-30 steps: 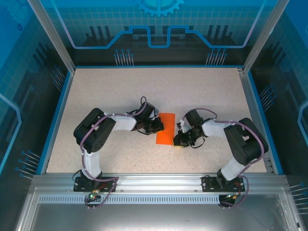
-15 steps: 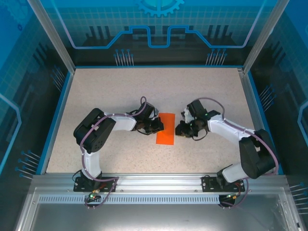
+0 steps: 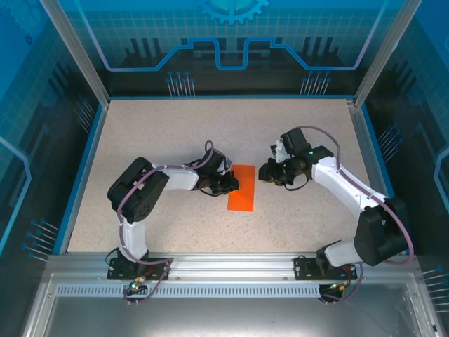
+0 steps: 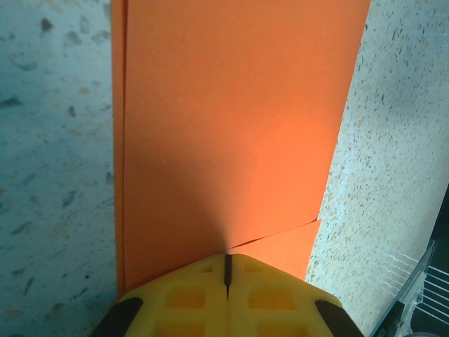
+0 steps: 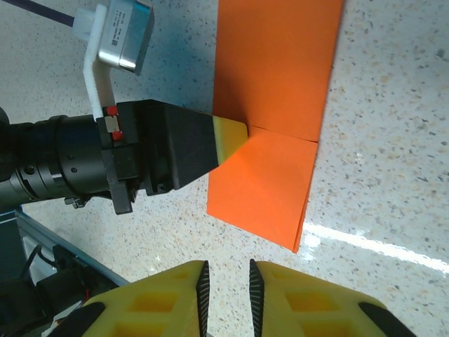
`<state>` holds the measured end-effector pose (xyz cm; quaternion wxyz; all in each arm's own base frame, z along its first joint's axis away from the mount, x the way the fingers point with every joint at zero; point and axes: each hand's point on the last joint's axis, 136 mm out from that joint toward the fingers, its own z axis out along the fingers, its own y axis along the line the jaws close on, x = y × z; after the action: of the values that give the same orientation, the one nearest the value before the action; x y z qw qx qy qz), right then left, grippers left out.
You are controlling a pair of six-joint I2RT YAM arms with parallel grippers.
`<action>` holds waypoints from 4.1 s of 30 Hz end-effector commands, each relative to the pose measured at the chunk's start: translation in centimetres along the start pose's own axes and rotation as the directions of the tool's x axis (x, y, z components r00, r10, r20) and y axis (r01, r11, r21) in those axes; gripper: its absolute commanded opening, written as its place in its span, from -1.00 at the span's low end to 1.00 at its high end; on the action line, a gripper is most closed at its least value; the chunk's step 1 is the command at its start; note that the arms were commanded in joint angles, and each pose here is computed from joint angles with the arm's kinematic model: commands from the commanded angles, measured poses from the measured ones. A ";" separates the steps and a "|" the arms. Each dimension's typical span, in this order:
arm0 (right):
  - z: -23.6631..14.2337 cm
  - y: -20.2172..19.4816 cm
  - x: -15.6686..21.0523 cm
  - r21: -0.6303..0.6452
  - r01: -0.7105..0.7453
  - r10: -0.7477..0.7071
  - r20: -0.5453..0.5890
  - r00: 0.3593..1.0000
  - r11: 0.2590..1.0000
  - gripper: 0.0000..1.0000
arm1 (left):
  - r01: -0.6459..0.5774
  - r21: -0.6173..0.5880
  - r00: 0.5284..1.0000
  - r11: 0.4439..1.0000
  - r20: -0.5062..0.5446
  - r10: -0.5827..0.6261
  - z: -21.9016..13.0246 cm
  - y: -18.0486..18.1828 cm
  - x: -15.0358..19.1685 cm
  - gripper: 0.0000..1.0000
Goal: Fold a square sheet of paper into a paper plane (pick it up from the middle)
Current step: Fold the triangle a second time at the center of the table, then turn over the paper at the center of the table.
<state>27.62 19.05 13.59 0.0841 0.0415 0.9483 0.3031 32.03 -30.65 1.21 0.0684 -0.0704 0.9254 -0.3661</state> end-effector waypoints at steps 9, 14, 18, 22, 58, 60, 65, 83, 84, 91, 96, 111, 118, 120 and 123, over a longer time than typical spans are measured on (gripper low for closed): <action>0.1 -0.1 -1.1 -0.057 -0.012 0.008 -0.072 0.997 0.998 -0.45 | 0.041 -0.192 0.997 0.980 -0.061 -0.054 1.1 5.6 2.4 -0.91; 1.0 -2.0 0.0 -0.022 -0.007 0.006 -0.057 0.998 1.000 -0.34 | 0.041 -0.196 0.997 0.980 -0.060 -0.054 1.1 5.8 2.5 -0.91; 2.7 -3.6 1.0 -0.038 -0.040 0.039 -0.043 0.998 0.998 -0.23 | 0.036 -0.179 0.997 0.983 -0.055 -0.046 1.1 5.2 2.1 -0.91; 4.0 -3.9 1.5 -0.059 -0.033 0.030 -0.052 0.998 0.998 -0.20 | 0.029 -0.185 0.998 0.982 -0.046 -0.038 0.8 5.0 1.9 -0.91; 11.2 -3.9 0.7 -0.050 -0.038 0.032 -0.112 0.993 0.998 -0.18 | -0.043 -0.093 0.999 0.995 0.026 0.046 -1.7 1.4 0.3 -0.75; 11.3 -3.8 0.7 -0.056 -0.039 0.033 -0.114 0.993 0.998 -0.18 | -0.038 -0.100 0.999 0.994 0.026 0.040 -1.6 1.8 0.2 -0.75; 11.4 -3.6 0.6 -0.072 -0.038 0.030 -0.114 0.993 0.997 -0.19 | -0.032 -0.095 0.999 0.995 0.025 0.035 -1.5 2.0 0.3 -0.75; 12.0 -2.1 0.8 -0.153 -0.033 0.012 -0.139 0.990 0.988 -0.27 | -0.023 -0.111 1.000 0.994 0.016 0.025 -1.4 2.4 0.4 -0.79; 12.0 -2.0 0.8 -0.159 -0.031 0.009 -0.140 0.990 0.987 -0.29 | -0.025 -0.108 1.000 0.994 0.017 0.027 -1.5 2.3 0.4 -0.79; 12.3 -2.7 2.1 -0.171 -0.036 0.007 -0.167 0.986 0.985 -0.45 | -0.032 -0.047 0.998 0.998 0.043 0.034 -2.0 0.4 -0.3 -0.75; 11.9 -2.3 2.2 -0.210 -0.023 -0.013 -0.164 0.986 0.977 -0.49 | -0.033 -0.009 0.996 0.999 0.084 0.033 -3.2 -1.0 -1.1 -0.62; 8.7 -1.0 1.5 -0.185 0.038 -0.062 -0.123 0.990 0.982 -0.95 | -0.012 -0.059 0.954 0.998 0.297 0.029 -10.5 -0.3 -1.8 -0.46; 1.6 -2.1 -0.5 0.171 0.152 -0.154 0.000 0.988 0.974 -0.96 | 0.020 -0.108 0.907 0.994 0.420 0.027 -14.3 1.6 -1.5 -0.41; -1.2 -3.4 -0.8 0.325 0.154 -0.171 0.025 0.985 0.933 -0.97 | 0.034 -0.117 0.891 0.992 0.453 0.023 -15.3 2.1 -1.5 -0.37; -6.0 -5.2 -1.4 0.587 0.141 -0.219 0.064 0.974 0.797 -0.89 | 0.056 -0.139 0.869 0.989 0.495 0.020 -16.6 3.1 -1.4 -0.33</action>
<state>30.54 17.62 15.14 0.1742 -0.0103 0.9669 0.1861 30.33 -19.40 11.42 0.2759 -0.1423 0.9020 -0.2999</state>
